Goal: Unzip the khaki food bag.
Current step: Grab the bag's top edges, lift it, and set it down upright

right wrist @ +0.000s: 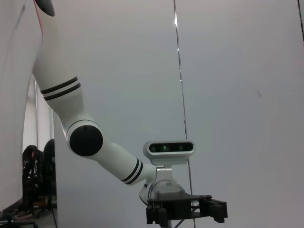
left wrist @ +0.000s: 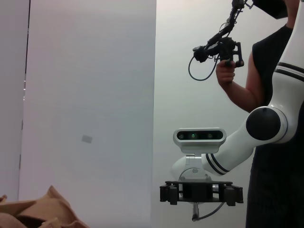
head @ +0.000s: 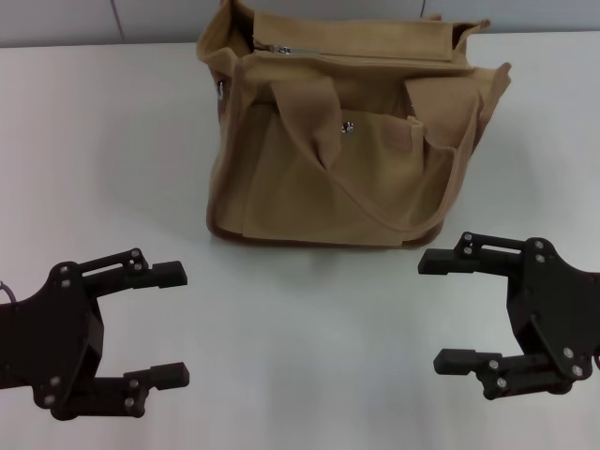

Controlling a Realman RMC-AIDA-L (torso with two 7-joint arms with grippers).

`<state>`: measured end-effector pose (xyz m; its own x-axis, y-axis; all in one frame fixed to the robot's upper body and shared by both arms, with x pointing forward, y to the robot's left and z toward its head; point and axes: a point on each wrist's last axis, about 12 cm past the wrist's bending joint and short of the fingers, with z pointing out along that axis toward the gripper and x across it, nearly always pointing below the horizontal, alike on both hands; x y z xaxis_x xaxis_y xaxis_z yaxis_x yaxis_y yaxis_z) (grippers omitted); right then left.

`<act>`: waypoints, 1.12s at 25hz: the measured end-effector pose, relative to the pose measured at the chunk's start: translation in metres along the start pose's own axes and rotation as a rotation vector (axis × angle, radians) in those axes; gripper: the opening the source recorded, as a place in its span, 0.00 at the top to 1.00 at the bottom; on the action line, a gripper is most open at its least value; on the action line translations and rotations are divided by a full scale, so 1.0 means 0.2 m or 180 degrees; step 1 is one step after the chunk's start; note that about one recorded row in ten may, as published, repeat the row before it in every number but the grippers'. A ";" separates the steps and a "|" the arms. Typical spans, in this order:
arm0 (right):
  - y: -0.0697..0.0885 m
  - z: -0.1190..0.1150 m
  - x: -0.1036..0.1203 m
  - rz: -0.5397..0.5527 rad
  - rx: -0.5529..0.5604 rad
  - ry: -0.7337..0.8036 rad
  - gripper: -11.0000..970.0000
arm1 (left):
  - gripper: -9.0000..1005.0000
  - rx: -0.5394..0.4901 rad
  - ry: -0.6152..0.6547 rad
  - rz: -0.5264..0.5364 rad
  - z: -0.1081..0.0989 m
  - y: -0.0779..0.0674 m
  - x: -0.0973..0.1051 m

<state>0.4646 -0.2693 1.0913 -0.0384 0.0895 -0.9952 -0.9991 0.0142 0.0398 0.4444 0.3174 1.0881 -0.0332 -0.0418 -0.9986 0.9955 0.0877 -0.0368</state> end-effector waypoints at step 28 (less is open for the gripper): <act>-0.05 0.04 0.02 0.0016 0.0137 0.0059 0.21 | 0.31 -0.1613 -0.0393 0.0195 0.26 0.21 0.17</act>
<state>0.4739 -0.2603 1.0871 -0.0442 0.0713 -0.9965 -0.9972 0.0568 0.0483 0.4902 0.2677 1.0554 0.0649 -0.1357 -0.9886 0.8263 0.5628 -0.0230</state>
